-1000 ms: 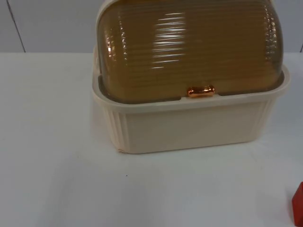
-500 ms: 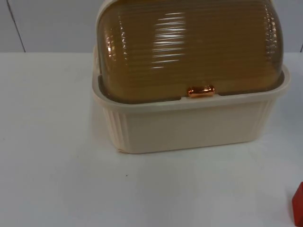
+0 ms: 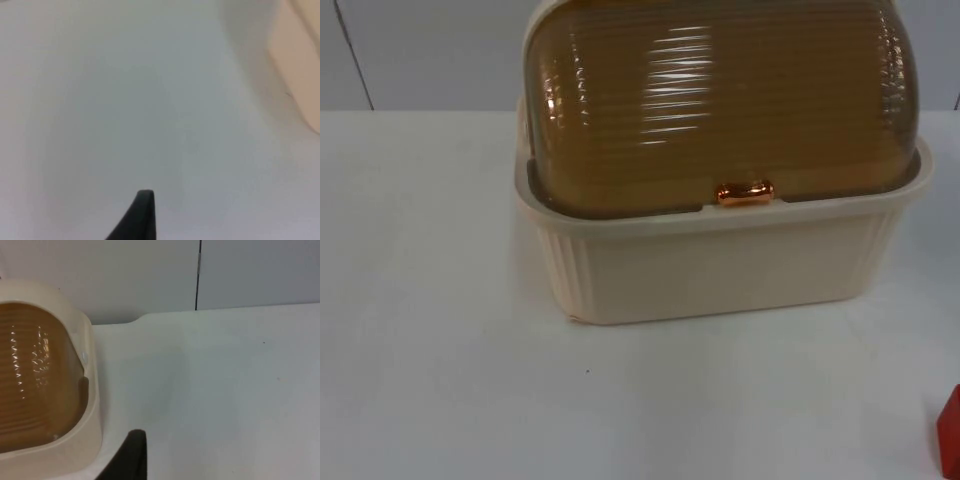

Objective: Open the box lid with the left hand, place the block into the box with the right hand, then close the box lid with the left hand.

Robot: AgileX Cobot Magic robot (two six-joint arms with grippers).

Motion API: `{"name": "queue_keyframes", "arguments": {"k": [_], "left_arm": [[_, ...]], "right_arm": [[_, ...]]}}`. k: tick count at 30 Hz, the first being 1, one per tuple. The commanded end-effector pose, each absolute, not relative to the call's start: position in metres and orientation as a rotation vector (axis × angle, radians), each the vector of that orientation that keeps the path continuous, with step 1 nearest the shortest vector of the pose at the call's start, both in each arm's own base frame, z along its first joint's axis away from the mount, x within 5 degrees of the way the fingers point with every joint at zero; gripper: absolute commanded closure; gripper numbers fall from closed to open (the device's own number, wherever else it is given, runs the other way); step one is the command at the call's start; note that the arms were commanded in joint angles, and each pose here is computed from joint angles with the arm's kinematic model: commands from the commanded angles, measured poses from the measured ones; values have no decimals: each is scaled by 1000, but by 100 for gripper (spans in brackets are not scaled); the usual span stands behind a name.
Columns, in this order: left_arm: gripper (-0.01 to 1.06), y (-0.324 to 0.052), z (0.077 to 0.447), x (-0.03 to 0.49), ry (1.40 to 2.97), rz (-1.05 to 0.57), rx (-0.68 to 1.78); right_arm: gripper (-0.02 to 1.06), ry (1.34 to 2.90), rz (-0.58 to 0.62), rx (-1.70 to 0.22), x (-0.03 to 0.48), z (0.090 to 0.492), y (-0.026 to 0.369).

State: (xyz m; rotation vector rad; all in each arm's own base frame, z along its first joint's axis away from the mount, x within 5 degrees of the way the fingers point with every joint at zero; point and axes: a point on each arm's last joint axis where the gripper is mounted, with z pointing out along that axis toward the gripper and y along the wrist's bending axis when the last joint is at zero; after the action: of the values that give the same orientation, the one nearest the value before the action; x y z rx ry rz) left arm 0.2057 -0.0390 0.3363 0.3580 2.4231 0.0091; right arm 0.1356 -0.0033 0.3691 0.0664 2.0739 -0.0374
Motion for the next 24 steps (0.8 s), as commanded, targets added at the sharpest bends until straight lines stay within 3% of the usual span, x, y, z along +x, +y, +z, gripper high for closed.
{"name": "queue_keyframes", "arguments": {"k": [1, 10, 17, 24], "left_arm": [[0, -59, 331, 206, 2437, -30, 507], [0, -136, 311, 212, 2346, -47, 1023], [0, -192, 306, 224, 2084, 83, 1494], [0, -226, 304, 234, 1916, 110, 1600]], "right_arm": [[0, 2059, -40, 60, 135, 373, -3], [0, 2059, -41, 58, 135, 373, -3], [0, 2072, -46, 53, 134, 372, -3], [0, 2084, -55, 43, 134, 371, -3]]}}
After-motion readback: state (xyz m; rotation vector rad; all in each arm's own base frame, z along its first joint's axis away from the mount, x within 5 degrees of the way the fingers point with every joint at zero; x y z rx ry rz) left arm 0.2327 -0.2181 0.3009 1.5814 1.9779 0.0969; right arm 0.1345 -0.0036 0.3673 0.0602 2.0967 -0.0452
